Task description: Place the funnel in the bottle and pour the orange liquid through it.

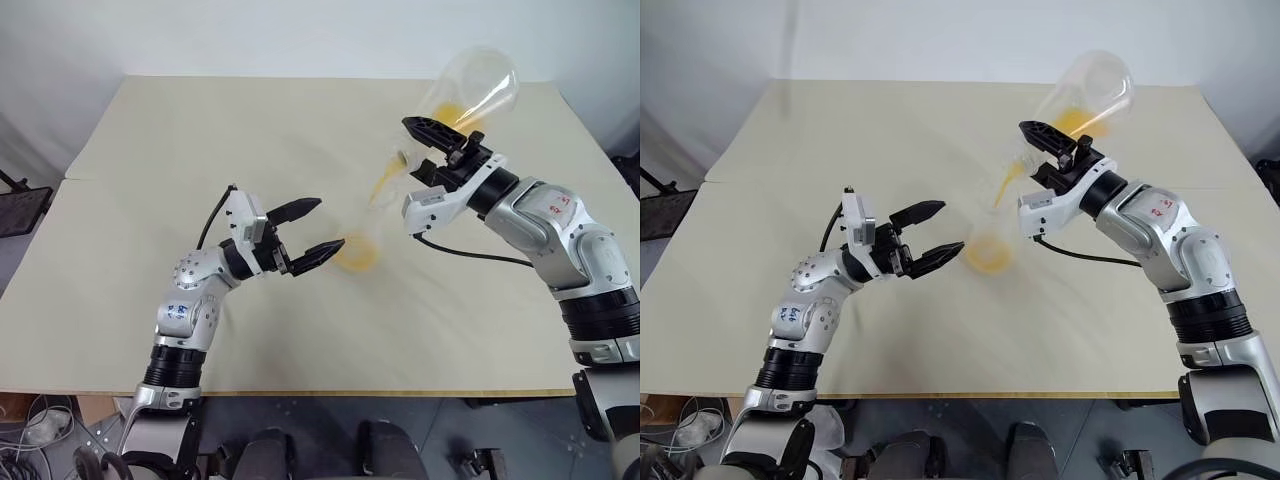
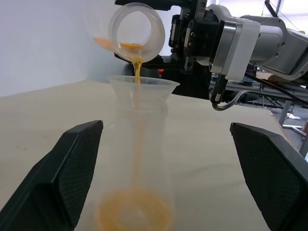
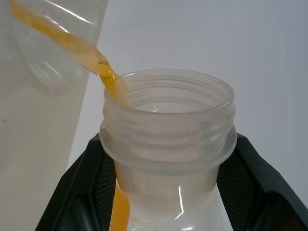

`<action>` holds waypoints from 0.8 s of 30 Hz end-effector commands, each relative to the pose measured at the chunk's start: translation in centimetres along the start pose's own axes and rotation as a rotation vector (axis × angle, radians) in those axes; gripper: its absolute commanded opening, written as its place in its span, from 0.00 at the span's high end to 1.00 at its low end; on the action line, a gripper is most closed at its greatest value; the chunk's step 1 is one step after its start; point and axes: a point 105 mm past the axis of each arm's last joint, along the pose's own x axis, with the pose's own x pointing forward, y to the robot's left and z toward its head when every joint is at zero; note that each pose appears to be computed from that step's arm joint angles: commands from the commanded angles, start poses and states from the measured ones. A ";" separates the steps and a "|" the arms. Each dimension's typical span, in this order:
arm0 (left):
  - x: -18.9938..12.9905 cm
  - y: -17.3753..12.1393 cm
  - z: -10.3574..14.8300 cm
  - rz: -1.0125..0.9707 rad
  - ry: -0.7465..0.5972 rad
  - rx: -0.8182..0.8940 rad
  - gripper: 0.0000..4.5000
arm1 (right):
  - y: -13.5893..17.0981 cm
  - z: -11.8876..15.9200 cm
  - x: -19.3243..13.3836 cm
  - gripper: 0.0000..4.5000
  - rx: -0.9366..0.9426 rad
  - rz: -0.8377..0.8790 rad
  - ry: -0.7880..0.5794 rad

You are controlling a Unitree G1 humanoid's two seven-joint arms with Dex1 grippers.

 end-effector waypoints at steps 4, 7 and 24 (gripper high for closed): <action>0.1 0.0 0.2 -0.002 -0.020 0.020 0.00 | -2.2 0.0 0.0 0.46 -0.059 -0.069 -0.014; 0.1 0.0 0.2 -0.002 -0.021 0.021 0.00 | -2.3 0.0 0.0 0.46 -0.065 -0.073 -0.011; 0.1 0.0 0.0 -0.005 -0.025 0.020 0.00 | -2.6 0.2 -0.1 0.46 -0.070 -0.084 -0.019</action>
